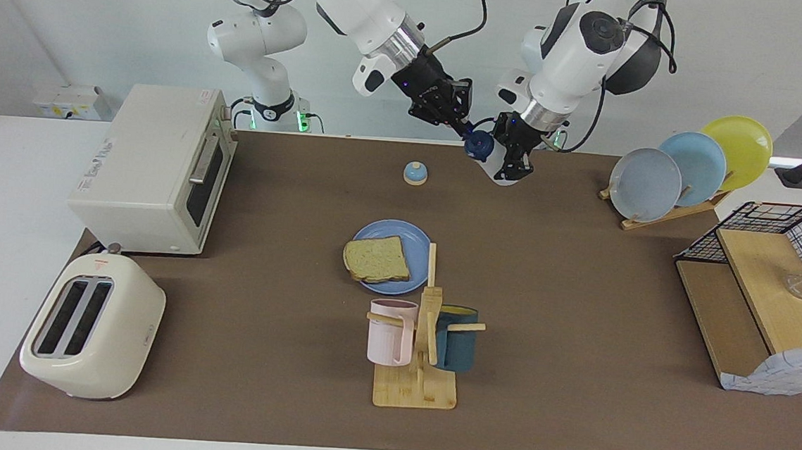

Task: Put bread on plate and add seasoning

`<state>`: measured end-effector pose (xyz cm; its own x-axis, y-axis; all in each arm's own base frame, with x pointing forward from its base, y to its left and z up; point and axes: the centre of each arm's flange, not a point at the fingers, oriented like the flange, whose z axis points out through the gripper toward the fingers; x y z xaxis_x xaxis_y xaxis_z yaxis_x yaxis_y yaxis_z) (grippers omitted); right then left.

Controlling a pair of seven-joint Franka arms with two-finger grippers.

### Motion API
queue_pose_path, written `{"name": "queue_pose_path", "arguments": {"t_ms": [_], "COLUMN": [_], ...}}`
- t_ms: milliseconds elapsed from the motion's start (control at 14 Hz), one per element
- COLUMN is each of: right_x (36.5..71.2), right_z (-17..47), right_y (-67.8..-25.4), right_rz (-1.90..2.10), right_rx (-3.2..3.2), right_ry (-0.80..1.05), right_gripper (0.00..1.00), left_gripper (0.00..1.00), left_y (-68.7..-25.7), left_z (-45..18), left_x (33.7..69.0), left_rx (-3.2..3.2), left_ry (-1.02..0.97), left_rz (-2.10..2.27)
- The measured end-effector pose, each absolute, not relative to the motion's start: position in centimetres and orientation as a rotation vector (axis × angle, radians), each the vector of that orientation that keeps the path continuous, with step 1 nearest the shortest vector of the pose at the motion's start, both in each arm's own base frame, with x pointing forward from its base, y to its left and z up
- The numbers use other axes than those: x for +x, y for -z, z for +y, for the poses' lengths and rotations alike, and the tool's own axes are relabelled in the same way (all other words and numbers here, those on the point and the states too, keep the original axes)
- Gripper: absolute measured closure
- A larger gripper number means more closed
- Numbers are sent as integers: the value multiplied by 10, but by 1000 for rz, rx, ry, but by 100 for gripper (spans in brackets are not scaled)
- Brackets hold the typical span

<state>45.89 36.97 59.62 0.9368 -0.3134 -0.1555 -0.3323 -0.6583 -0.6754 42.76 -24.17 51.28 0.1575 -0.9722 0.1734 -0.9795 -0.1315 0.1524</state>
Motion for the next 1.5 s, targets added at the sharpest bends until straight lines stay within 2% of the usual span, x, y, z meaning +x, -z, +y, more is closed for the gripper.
{"name": "queue_pose_path", "arguments": {"t_ms": [499, 997, 1282, 1353, 1496], "right_x": [466, 477, 477, 477, 484], "right_z": [361, 348, 345, 342, 327], "right_y": [-596, -601, -595, -592, -586], "right_rz": [538, 574, 579, 585, 608], "right_rx": [-2261, -2233, -2246, -2252, -2267], "right_ry": [-93, -52, -64, -64, -60], "right_gripper": [89, 90, 58, 43, 21], "left_gripper": [51, 51, 51, 51, 51], "left_y": [-517, -511, -509, -509, -509], "left_z": [-242, -246, -245, -244, -243], "left_x": [429, 424, 425, 425, 426], "left_rx": [2211, 2198, 2200, 2202, 2221], "left_ry": [-69, -45, -42, -41, -38], "left_rz": [-1898, -1910, -1907, -1903, -1912]}}
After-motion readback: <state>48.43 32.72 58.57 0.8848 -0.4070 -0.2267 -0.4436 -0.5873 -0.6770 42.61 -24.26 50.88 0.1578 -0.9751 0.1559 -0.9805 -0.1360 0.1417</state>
